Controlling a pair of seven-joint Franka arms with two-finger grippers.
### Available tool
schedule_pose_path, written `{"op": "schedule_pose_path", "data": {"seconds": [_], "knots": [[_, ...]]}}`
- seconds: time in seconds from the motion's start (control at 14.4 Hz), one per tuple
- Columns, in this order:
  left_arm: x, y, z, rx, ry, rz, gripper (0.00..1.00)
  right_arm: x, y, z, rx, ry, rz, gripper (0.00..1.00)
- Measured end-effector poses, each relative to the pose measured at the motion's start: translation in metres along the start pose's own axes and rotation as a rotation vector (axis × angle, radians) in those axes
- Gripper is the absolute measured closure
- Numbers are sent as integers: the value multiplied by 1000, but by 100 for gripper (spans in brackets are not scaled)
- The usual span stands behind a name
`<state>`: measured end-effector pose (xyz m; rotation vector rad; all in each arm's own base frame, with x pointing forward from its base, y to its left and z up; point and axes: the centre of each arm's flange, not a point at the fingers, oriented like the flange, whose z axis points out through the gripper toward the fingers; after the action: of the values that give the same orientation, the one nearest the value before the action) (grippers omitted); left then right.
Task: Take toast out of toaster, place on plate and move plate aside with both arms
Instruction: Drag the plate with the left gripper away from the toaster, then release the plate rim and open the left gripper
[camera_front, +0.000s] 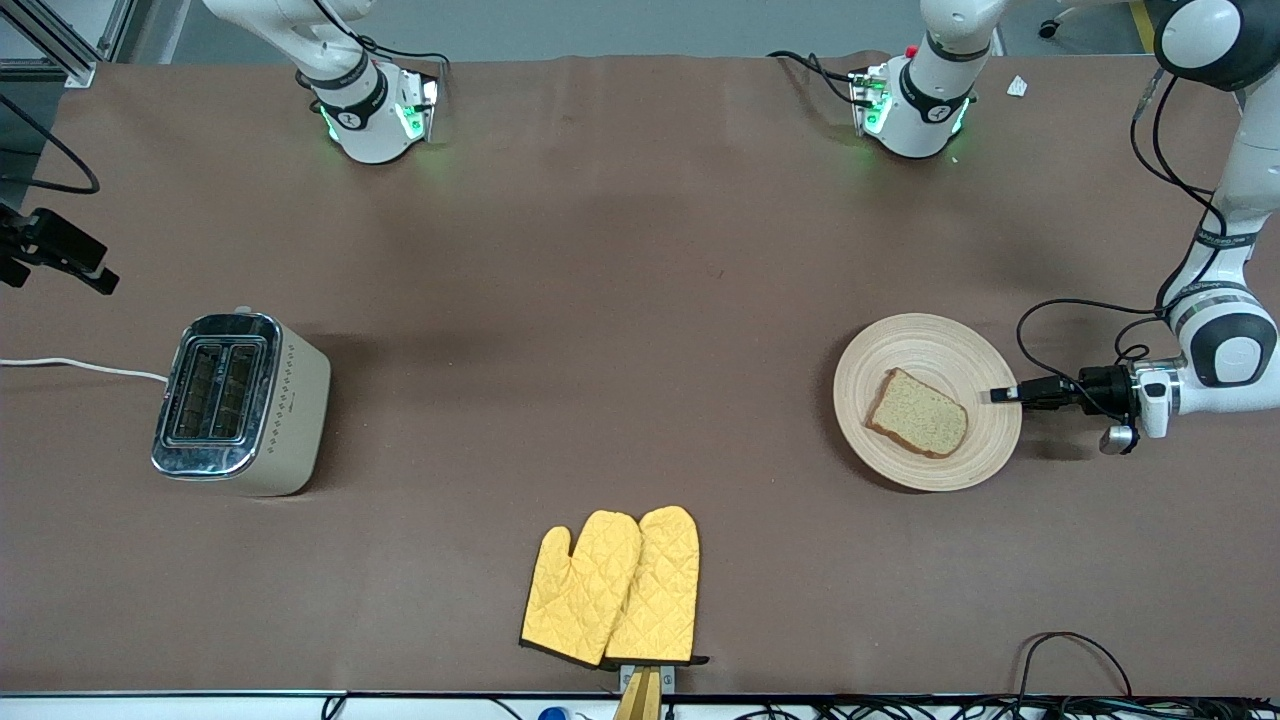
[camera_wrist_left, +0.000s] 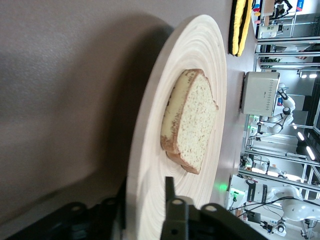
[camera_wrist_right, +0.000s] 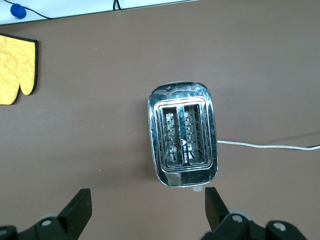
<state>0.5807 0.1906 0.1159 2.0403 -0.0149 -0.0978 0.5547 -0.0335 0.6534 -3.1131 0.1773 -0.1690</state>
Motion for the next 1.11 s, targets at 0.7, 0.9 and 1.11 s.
{"op": "schedule_pose_path", "data": {"seconds": [0.7,0.9,1.11], "knots": [[30,44,-38,272,-120,-117,0,0,0,0,0,0,0,0],[51,101,-25,419,-174,-109,0,0,0,0,0,0,1,0],[66,180,-39,574,-172,-6,0,0,0,0,0,1,1,0]]}}
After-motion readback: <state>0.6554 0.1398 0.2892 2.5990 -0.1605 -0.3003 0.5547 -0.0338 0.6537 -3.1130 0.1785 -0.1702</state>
